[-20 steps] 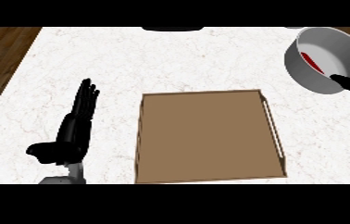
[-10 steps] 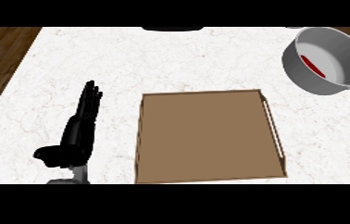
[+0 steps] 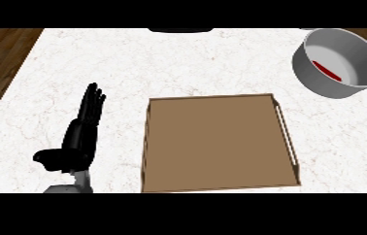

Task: Pick the can from the tray and place it in the pot

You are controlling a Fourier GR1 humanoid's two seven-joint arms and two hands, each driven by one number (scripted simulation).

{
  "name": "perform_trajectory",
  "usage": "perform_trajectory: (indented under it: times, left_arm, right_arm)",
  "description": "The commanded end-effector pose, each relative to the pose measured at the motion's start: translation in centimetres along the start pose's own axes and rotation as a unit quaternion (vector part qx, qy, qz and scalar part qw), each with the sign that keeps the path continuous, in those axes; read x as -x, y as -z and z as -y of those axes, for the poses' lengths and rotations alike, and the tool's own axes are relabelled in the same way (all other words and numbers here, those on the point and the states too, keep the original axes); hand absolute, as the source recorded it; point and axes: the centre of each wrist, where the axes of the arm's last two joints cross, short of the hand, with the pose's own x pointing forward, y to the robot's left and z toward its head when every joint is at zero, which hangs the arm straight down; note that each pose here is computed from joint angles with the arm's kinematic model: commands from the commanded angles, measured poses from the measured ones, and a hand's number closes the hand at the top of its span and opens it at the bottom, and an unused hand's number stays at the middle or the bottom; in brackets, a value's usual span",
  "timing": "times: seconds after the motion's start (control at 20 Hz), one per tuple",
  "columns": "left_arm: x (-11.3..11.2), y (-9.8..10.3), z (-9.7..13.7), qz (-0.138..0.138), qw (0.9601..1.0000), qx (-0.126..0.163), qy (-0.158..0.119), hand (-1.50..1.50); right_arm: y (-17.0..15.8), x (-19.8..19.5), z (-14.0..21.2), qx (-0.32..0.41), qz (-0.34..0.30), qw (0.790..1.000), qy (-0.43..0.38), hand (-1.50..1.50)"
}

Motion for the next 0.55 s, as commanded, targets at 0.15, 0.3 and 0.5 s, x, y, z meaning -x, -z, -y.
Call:
perform_trajectory:
  times: [0.15, 0.3, 0.5]
  left_arm:
    - [-0.3, 0.7, -0.8, 0.003, 1.0000, -0.006, 0.004, 0.00]
    - [-0.9, 0.2, -0.9, 0.001, 1.0000, 0.002, 0.004, 0.00]
    - [-0.5, -1.3, -0.8, 0.003, 1.0000, 0.006, 0.000, 0.00]
  right_arm:
    - [-0.7, 2.0, 3.1, 0.039, 0.005, 0.999, 0.008, -1.50]
    - [0.2, 2.2, 4.6, 0.074, -0.003, 0.997, 0.032, -1.50]
    - [1.1, 2.7, 9.9, 0.095, -0.009, 0.995, 0.026, -1.50]
